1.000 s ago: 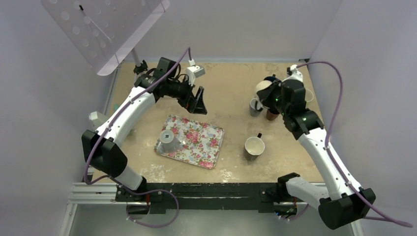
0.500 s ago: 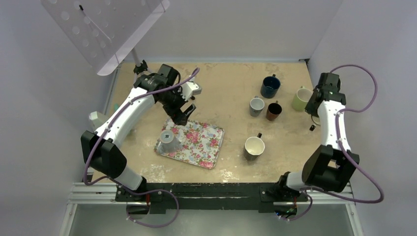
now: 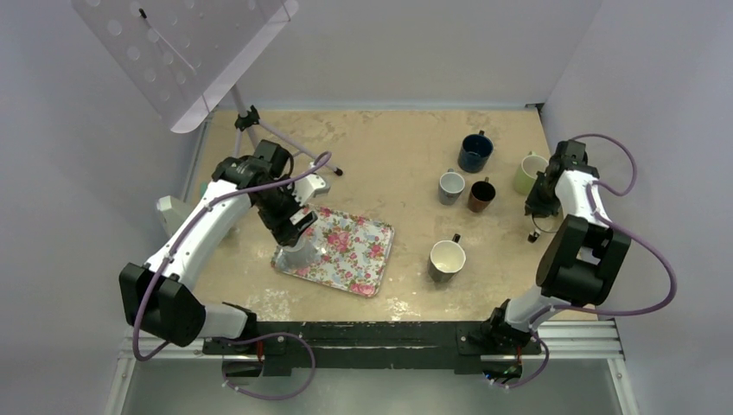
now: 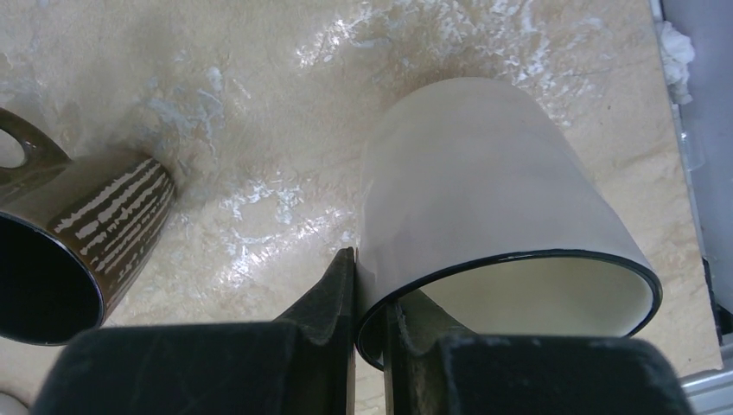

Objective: Turn the mug right side up

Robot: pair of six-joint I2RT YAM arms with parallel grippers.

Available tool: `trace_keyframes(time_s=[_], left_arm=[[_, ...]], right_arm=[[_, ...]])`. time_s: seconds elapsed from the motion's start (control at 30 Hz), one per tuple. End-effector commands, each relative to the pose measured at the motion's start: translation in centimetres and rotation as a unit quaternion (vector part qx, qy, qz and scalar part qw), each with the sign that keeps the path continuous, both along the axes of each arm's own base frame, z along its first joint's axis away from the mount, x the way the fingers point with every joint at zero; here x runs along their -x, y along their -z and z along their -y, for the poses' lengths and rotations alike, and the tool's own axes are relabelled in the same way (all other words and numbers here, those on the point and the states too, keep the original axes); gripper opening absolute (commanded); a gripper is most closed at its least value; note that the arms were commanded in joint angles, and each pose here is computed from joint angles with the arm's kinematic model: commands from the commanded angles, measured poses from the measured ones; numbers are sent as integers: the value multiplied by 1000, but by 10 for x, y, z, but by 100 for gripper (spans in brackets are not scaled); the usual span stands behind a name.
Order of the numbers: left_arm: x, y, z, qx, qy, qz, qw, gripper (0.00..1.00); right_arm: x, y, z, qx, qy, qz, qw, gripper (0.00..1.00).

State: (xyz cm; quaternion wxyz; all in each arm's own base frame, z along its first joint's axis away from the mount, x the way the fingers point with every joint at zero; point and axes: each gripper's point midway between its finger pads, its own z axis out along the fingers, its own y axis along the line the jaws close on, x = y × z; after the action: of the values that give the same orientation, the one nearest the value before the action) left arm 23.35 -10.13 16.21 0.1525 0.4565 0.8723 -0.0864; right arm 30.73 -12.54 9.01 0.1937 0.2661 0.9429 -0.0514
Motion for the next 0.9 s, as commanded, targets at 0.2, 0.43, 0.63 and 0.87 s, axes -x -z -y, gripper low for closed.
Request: trace_keyframes(time_s=[0.2, 0.43, 0.63, 0.87], left_arm=[[34, 45, -40, 3, -53, -32, 998, 77], [33, 78, -39, 9, -68, -23, 997, 82], [16, 101, -36, 0, -59, 26, 998, 72], [3, 114, -22, 28, -38, 28, 998, 53]], right_arm=[[-31, 5, -1, -30, -20, 42, 998, 6], [-32, 18, 5, -22, -13, 23, 999, 26], [-33, 4, 14, 4, -1, 32, 999, 58], [-31, -23, 16, 24, 1, 64, 998, 64]])
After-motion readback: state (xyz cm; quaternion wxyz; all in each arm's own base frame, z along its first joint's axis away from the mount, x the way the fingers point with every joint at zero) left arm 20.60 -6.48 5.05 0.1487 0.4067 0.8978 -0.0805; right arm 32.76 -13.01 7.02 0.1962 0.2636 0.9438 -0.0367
